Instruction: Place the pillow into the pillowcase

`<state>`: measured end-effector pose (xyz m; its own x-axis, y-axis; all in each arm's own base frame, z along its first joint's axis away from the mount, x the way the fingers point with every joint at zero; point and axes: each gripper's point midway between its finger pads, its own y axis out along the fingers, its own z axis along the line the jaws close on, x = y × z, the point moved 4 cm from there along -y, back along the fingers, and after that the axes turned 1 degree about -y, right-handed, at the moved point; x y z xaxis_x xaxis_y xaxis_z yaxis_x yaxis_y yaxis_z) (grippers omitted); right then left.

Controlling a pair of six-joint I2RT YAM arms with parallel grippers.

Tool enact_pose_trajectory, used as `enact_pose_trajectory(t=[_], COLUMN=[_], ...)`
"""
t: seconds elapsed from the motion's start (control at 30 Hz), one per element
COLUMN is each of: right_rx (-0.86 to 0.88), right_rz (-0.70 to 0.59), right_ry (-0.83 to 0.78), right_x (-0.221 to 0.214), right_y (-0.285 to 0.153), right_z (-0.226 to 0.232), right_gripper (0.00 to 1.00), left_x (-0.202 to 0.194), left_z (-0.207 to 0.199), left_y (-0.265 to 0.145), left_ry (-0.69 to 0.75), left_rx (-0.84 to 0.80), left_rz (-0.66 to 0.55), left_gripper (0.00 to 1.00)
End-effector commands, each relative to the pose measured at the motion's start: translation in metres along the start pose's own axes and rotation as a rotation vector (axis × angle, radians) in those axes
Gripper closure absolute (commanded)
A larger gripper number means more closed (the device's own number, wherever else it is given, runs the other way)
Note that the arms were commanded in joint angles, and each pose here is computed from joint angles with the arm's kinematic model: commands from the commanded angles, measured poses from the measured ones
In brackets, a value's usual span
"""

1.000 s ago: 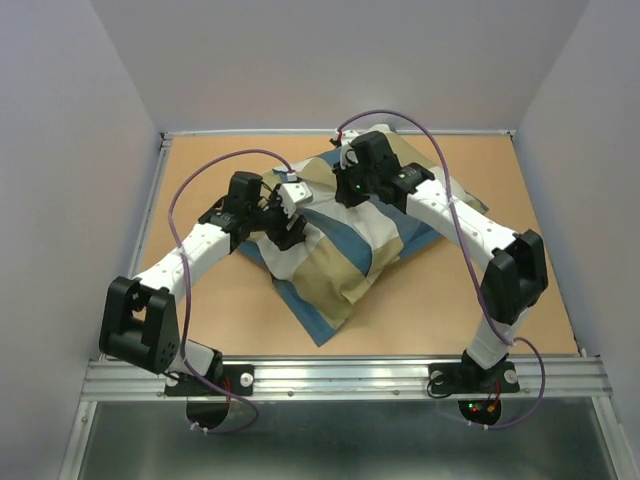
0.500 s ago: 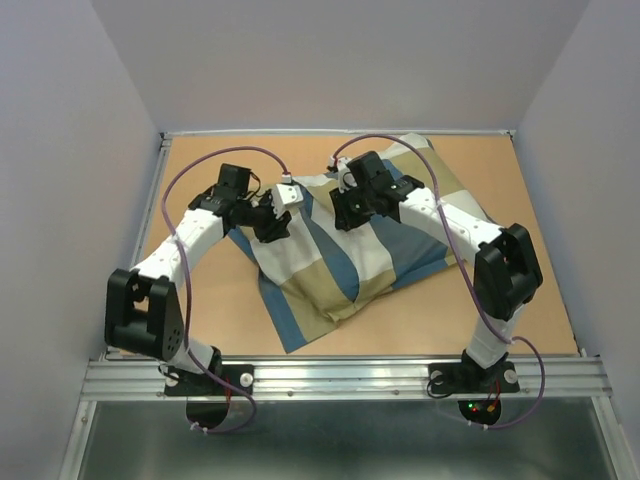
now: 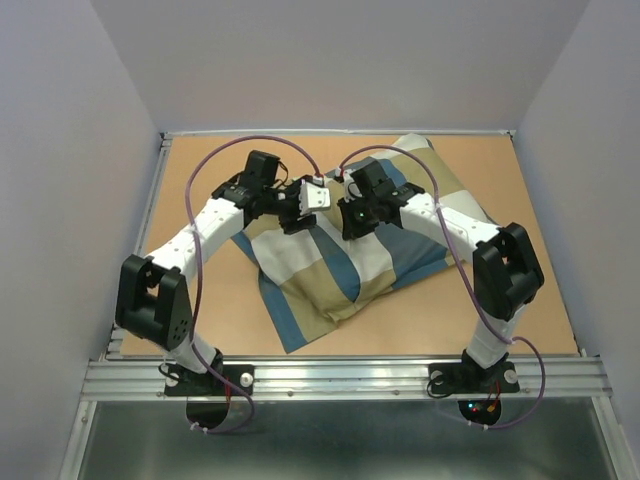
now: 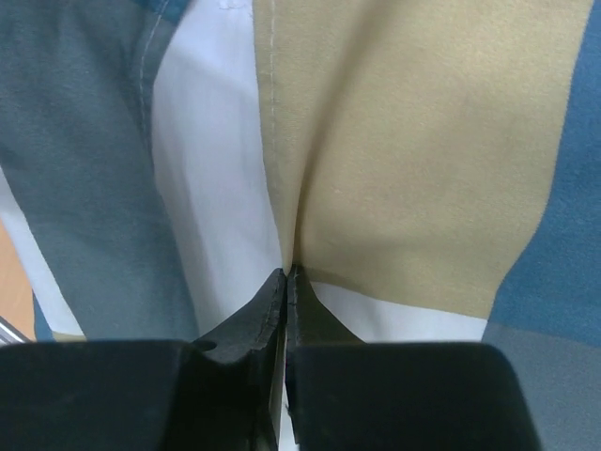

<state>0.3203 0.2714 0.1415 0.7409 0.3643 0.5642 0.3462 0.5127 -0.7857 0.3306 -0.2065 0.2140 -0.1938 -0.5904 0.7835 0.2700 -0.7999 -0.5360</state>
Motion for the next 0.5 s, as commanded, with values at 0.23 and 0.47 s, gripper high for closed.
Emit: enact_pose_trajectory(t=[0.23, 0.47], right_rx=[0.088, 0.131], right_rz=[-0.035, -0.032], right_ry=[0.076, 0.115], right_x=[0.004, 0.006], right_y=[-0.019, -0.021], right_z=[-0.001, -0.003], right_gripper=[0.99, 0.99], left_x=[-0.019, 0.082], left_z=[-0.029, 0.029], left_y=[0.046, -0.010], left_ry=[0.331, 0.290], left_rx=[-0.201, 0.450], left_rz=[0.157, -0.231], left_gripper=[0.86, 1.00])
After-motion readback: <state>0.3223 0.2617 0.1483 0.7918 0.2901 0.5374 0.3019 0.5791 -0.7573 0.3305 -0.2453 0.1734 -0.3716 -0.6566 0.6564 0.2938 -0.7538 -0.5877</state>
